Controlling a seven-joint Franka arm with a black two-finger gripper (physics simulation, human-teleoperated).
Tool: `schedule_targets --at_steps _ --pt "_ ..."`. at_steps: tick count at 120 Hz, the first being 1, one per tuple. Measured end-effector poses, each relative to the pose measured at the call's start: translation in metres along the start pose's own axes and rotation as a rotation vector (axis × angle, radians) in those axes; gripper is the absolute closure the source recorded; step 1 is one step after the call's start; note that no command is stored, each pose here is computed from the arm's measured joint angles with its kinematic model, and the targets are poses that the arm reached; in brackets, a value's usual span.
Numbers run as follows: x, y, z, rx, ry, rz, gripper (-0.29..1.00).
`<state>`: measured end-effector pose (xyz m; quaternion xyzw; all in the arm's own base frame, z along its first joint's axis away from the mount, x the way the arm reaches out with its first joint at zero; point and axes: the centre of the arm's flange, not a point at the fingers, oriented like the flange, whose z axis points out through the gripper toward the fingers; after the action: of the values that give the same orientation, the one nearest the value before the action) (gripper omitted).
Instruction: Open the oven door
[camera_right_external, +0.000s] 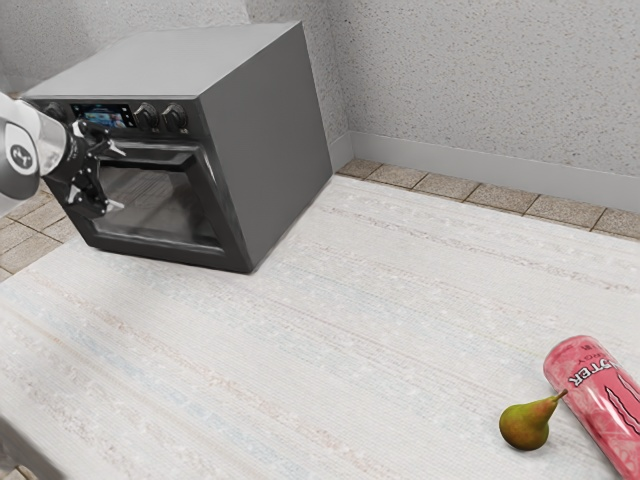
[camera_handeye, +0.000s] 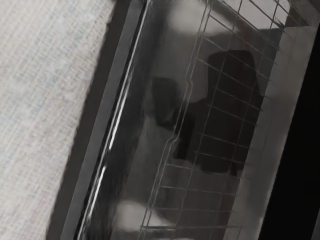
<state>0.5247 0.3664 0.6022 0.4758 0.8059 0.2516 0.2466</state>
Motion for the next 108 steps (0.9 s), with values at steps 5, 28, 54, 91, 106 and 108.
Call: schedule_targets --at_steps 5,28,54,91,106,108 --pt "0.004 -0.006 0.001 0.008 -0.001 -0.017 0.00" --pt "0.010 -0.065 -0.041 0.012 0.031 -0.075 0.00" --pt "-0.044 -0.152 -0.121 -0.068 0.150 -0.037 0.00" --pt "-0.339 -0.066 -0.210 0.219 -0.092 0.813 0.00" --pt "-0.331 -0.083 -0.172 0.413 -0.093 0.905 0.00" --pt "-0.329 -0.085 -0.170 0.429 -0.098 0.910 0.00"
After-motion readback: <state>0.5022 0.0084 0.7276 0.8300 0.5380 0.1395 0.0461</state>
